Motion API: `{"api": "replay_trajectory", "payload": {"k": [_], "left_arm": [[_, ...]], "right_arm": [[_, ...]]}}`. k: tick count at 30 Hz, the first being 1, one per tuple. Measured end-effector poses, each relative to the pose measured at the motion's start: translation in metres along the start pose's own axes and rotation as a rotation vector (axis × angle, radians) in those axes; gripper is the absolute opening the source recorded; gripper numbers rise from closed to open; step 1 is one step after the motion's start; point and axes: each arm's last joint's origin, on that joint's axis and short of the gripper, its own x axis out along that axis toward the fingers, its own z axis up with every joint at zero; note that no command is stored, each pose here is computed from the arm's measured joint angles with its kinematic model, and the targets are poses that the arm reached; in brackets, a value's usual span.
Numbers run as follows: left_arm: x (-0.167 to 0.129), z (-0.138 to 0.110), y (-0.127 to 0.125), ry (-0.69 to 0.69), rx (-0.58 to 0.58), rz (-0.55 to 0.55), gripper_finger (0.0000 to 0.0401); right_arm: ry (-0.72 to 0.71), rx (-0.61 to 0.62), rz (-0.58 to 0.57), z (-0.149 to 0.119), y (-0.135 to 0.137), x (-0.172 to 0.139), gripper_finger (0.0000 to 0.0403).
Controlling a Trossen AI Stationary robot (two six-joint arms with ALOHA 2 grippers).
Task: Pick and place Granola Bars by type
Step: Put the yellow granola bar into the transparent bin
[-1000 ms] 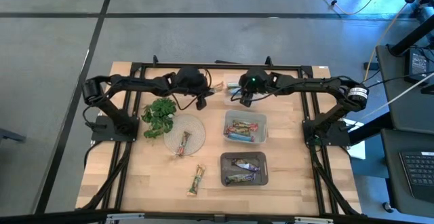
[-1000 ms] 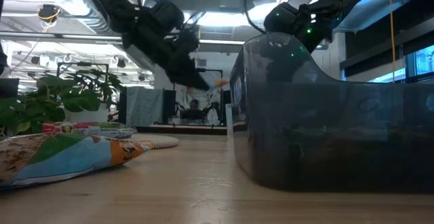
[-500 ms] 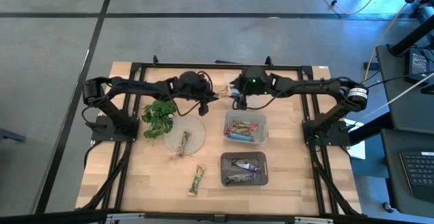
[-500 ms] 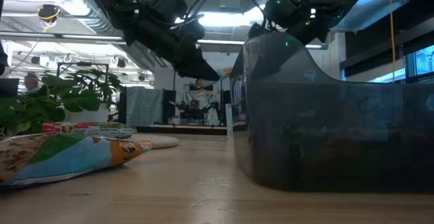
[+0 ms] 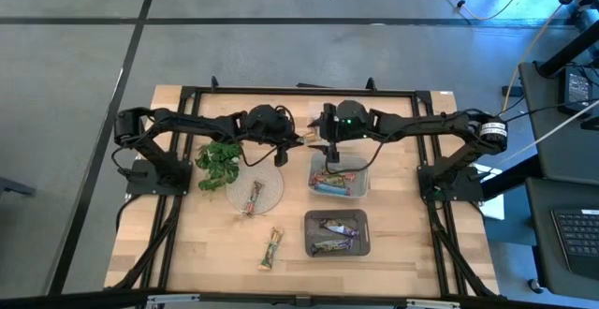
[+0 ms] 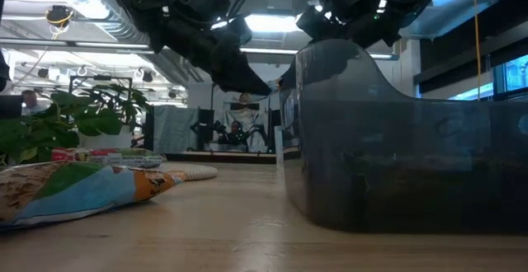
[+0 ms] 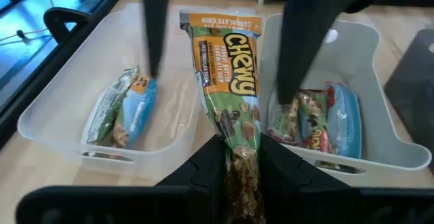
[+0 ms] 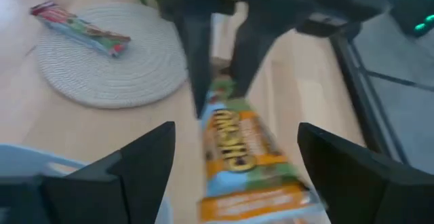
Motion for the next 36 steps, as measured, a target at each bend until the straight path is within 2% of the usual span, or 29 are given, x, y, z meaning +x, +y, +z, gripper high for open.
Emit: {"api": "replay_trajectory", "payload": {"k": [10,16,23,26,29,36], "left_arm": [[0.0009,0.0006,-0.0070,0.000,0.023,-0.019,0.0067],[0.0009,0.0005,-0.0068,0.000,0.036,-0.018,0.0064],[0.0009,0.0005,-0.0068,0.001,0.036,-0.013,0.0067],[0.0009,0.0005,-0.0065,0.002,0.036,-0.005,0.0065],[0.0009,0.0005,-0.0063,0.002,0.036,-0.003,0.0064],[0.0009,0.0005,-0.0063,0.003,0.035,0.001,0.0073]], "right_arm": [[0.002,0.068,0.017,0.0003,0.0026,0.0003,0.0304],[-0.008,0.066,0.089,-0.0005,0.0050,0.0002,0.0242],[-0.007,0.064,0.090,-0.0007,0.0048,0.0001,0.0147],[-0.005,0.065,0.091,-0.0009,0.0049,0.0001,0.0118],[-0.005,0.065,0.091,-0.0009,0.0050,0.0001,0.0106],[0.004,0.069,0.094,-0.0018,0.0053,0.0001,0.0109]]}}
